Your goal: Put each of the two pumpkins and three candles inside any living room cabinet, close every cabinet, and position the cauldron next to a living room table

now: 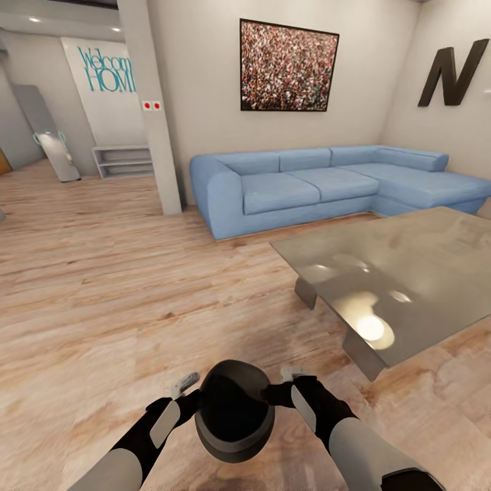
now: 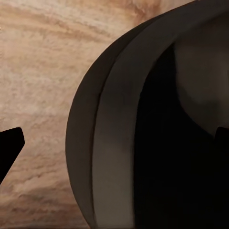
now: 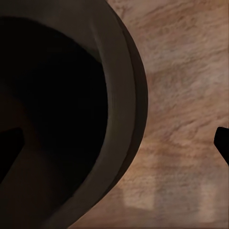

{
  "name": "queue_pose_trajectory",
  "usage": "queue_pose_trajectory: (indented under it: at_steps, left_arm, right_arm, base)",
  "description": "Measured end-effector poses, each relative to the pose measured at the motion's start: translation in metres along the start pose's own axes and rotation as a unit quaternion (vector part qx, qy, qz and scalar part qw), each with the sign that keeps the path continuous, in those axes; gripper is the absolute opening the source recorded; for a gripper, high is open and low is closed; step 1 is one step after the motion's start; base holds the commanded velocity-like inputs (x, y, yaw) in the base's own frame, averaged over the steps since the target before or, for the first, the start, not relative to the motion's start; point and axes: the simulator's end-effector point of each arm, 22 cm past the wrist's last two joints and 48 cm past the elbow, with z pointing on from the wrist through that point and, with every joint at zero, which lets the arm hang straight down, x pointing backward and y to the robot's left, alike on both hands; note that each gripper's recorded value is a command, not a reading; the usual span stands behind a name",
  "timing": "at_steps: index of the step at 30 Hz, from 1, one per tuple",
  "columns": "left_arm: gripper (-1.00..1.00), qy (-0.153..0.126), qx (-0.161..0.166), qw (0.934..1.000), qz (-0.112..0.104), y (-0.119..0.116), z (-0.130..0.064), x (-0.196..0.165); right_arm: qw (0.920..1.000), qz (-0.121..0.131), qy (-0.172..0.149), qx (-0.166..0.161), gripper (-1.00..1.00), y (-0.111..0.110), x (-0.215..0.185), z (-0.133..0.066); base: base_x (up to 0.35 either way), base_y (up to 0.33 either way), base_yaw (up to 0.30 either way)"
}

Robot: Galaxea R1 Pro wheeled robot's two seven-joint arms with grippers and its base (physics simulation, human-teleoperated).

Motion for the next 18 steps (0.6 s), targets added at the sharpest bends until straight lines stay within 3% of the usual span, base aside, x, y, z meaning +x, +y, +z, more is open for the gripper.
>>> queue_pose_trajectory:
  at_steps: [18]
  left_arm:
    - [1.00, 0.033, -0.020, 0.9993, -0.005, 0.022, 0.024, 0.030]
  right_arm:
    - [0.9993, 0.009, 0.036, 0.001, 1.00, -0.008, 0.032, 0.028]
  base:
    - [0.000, 0.000, 0.000]
